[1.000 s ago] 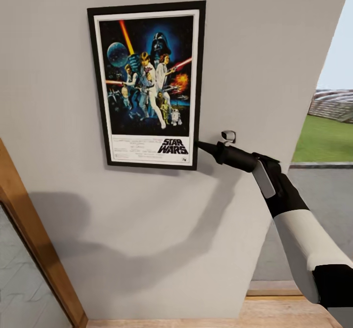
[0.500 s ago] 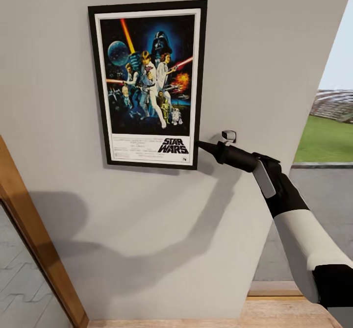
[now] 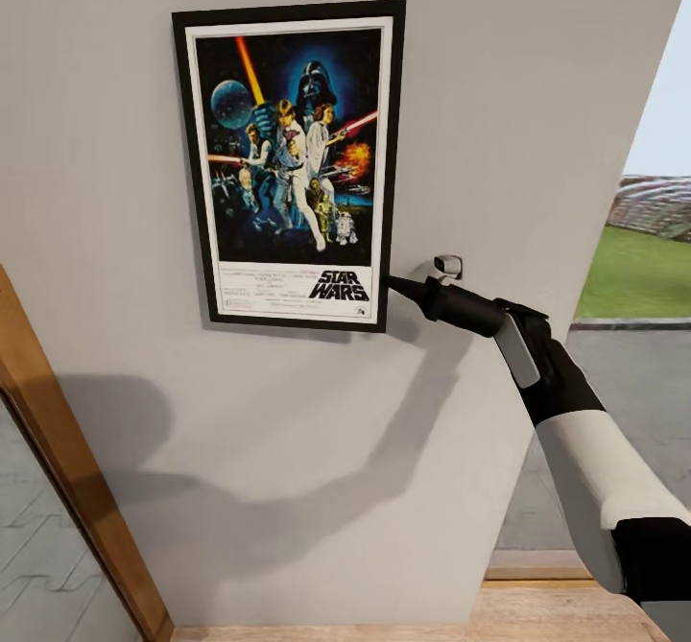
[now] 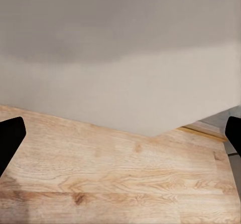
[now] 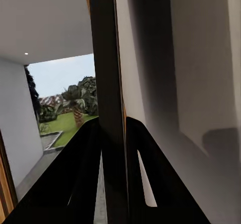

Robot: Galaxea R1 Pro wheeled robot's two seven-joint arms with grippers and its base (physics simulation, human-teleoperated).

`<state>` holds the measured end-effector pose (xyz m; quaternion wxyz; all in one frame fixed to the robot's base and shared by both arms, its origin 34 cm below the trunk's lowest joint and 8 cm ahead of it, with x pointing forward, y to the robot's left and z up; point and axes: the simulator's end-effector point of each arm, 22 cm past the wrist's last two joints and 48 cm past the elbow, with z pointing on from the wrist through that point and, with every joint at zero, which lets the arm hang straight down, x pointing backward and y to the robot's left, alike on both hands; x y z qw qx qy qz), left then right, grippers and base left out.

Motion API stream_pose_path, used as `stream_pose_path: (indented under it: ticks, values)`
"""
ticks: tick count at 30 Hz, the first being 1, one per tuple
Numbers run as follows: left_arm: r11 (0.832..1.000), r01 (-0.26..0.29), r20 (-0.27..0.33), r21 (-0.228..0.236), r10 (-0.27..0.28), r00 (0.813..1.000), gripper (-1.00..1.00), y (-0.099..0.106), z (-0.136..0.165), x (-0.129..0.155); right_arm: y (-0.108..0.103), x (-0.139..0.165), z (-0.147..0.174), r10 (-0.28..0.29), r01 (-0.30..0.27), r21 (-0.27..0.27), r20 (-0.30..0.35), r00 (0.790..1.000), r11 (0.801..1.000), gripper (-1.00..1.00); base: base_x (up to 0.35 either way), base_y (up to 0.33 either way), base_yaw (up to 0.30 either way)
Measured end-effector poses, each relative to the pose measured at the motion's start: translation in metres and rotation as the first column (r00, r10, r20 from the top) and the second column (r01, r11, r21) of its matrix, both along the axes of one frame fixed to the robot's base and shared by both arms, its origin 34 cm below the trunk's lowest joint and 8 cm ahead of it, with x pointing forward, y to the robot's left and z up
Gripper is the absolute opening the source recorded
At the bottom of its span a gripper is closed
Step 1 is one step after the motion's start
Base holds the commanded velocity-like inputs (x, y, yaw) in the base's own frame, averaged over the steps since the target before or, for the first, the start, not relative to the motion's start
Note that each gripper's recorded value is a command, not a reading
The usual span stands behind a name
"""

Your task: Pick up the poster from the kitchen countertop and hang it on one of the wall nails in the kitchen.

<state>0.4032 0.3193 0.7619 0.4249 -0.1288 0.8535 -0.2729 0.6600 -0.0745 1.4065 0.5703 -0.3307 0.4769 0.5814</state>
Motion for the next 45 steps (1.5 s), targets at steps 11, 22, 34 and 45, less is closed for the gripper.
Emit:
stream_pose_path:
  ticks: [11, 22, 34, 45]
  values:
    - [1.0, 0.0, -0.001, -0.001, 0.0, 1.0, 1.0, -0.0002, -0.0002, 0.0002, 0.0001, 0.0036, -0.0045, -0.014, 0.015, -0.017, 0.005, 1.0, 1.0, -1.0, -0.082, 0.051, 0.0]
    - [1.0, 0.0, -0.001, 0.0, 0.0, 1.0, 1.0, 0.0, -0.0003, 0.0001, 0.0002, 0.0032, -0.0043, -0.013, 0.013, -0.017, 0.006, 1.0, 1.0, -1.0, -0.014, 0.009, 0.0]
    - [1.0, -0.001, -0.001, 0.0, 0.001, 1.0, 1.0, 0.0001, -0.0004, 0.0002, -0.0004, 0.0031, -0.0047, -0.013, 0.013, -0.015, 0.005, 1.0, 1.0, -1.0, -0.056, 0.0, 0.0]
    - [1.0, -0.001, -0.001, 0.0, 0.001, 1.0, 1.0, 0.0003, -0.0003, 0.0002, -0.0016, 0.0028, -0.005, -0.011, 0.011, -0.011, 0.006, 1.0, 1.0, -1.0, -0.002, 0.0, 0.0]
